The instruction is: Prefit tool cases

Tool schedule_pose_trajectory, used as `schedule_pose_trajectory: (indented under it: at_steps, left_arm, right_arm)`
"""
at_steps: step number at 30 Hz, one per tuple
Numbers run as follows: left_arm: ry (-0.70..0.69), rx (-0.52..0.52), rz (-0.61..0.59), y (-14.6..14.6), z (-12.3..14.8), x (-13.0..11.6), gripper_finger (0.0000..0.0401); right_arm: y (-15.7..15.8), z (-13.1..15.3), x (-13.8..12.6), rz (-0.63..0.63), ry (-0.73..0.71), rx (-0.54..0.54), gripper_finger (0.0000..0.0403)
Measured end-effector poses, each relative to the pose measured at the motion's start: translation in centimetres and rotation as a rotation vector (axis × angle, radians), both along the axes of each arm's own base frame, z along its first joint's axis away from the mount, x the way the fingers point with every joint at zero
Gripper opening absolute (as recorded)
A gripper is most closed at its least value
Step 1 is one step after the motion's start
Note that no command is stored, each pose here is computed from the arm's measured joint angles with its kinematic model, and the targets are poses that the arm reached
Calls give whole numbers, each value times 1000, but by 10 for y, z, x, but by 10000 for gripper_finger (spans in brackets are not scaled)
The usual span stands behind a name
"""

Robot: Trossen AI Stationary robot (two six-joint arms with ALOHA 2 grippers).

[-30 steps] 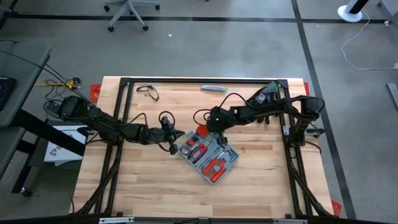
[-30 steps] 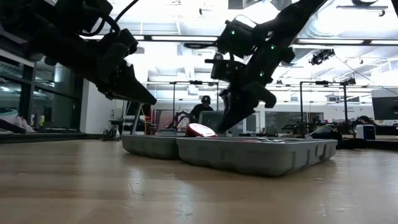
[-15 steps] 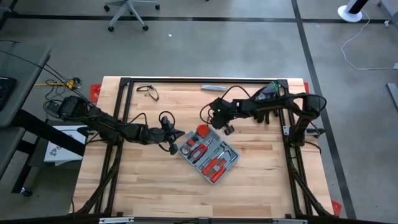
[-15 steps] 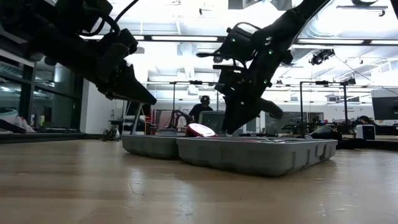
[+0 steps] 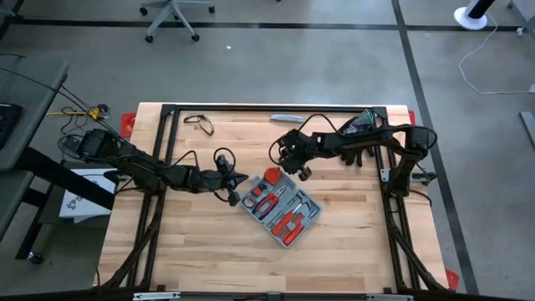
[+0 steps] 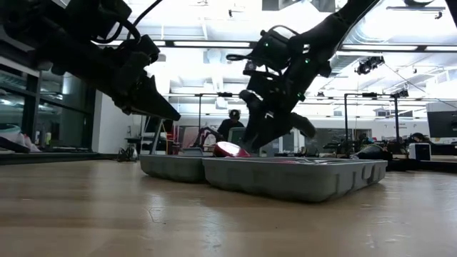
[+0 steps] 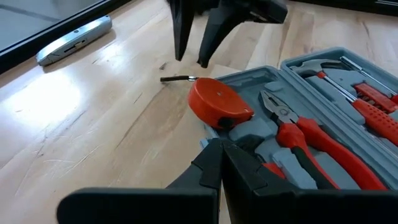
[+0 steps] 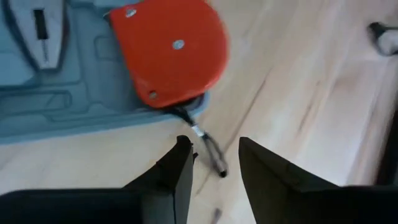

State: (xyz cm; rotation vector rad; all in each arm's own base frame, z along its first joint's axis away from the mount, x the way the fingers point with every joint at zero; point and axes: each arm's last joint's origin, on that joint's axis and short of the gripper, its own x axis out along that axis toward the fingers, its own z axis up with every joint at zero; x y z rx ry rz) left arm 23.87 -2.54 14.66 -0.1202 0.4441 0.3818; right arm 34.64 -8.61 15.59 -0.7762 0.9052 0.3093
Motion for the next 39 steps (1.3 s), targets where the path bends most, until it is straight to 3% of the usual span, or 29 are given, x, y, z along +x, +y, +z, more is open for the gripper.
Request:
schedule_pose_trajectory:
  at_steps: [9, 17, 29, 39]
  left_arm:
    - [4, -6, 3, 0, -1, 0, 0]
    - [9, -6, 3, 0, -2, 0, 0]
    - [25, -9, 6, 0, -6, 1, 0]
    - [23, -12, 2, 0, -6, 1, 0]
  right_arm:
    - [-1, -17, 5, 7, 25, -5, 123]
    - [-2, -16, 8, 2, -10, -11, 118]
    - [0, -16, 8, -28, -17, 47, 4]
    - [-1, -18, 6, 38, 19, -20, 72]
